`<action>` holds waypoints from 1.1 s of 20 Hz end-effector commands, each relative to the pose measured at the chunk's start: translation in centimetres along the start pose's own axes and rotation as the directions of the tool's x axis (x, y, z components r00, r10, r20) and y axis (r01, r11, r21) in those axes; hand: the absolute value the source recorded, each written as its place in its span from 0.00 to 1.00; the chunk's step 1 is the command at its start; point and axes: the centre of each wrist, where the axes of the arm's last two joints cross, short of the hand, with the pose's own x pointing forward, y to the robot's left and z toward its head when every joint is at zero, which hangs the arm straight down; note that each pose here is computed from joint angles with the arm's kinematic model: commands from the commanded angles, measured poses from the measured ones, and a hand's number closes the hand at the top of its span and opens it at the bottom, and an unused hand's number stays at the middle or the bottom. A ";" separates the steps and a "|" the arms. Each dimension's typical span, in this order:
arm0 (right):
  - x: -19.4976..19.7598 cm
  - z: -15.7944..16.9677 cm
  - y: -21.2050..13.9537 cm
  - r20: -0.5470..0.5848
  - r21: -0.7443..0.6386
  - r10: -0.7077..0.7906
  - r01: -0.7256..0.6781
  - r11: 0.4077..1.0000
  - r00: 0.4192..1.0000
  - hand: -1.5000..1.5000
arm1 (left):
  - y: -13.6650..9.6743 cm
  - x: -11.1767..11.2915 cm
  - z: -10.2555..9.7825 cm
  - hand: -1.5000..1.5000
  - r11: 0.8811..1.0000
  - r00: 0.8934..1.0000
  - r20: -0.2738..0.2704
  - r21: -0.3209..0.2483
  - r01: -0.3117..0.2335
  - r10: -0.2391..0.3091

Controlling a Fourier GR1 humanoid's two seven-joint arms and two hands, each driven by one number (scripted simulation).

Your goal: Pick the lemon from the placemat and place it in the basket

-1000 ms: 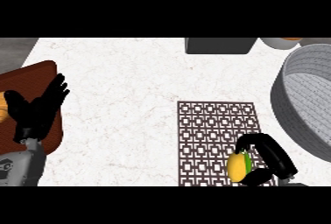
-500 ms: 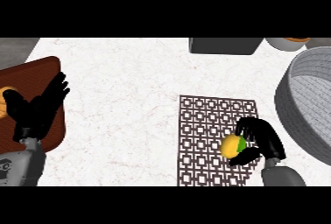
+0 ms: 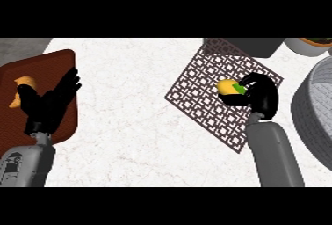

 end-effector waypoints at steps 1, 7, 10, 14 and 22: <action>8.0 -0.3 0.2 0.057 -0.221 -0.134 0.143 0.965 0.989 1.00 | -0.8 0.5 -0.6 0.50 1.000 1.000 0.007 -0.019 -0.001 0.001; 15.7 -0.5 0.9 0.037 -0.421 -0.088 0.095 0.902 0.995 1.00 | 0.0 -0.2 -0.6 0.50 1.000 1.000 -0.006 0.025 0.010 -0.009; 19.1 -0.2 0.9 -0.005 -0.479 -0.067 0.056 0.876 0.998 1.00 | 0.2 -0.1 -0.8 0.50 1.000 1.000 -0.006 0.028 0.004 -0.003; 22.1 -0.6 0.2 -0.064 -0.533 -0.020 -0.018 0.846 0.998 1.00 | 1.0 -2.6 0.1 0.50 0.999 1.000 -0.027 0.044 0.006 -0.005; 23.7 -5.2 -5.4 -0.124 -0.628 0.009 -0.086 0.774 0.992 1.00 | 1.4 -1.3 -0.1 0.50 0.998 1.000 -0.016 0.055 0.010 -0.009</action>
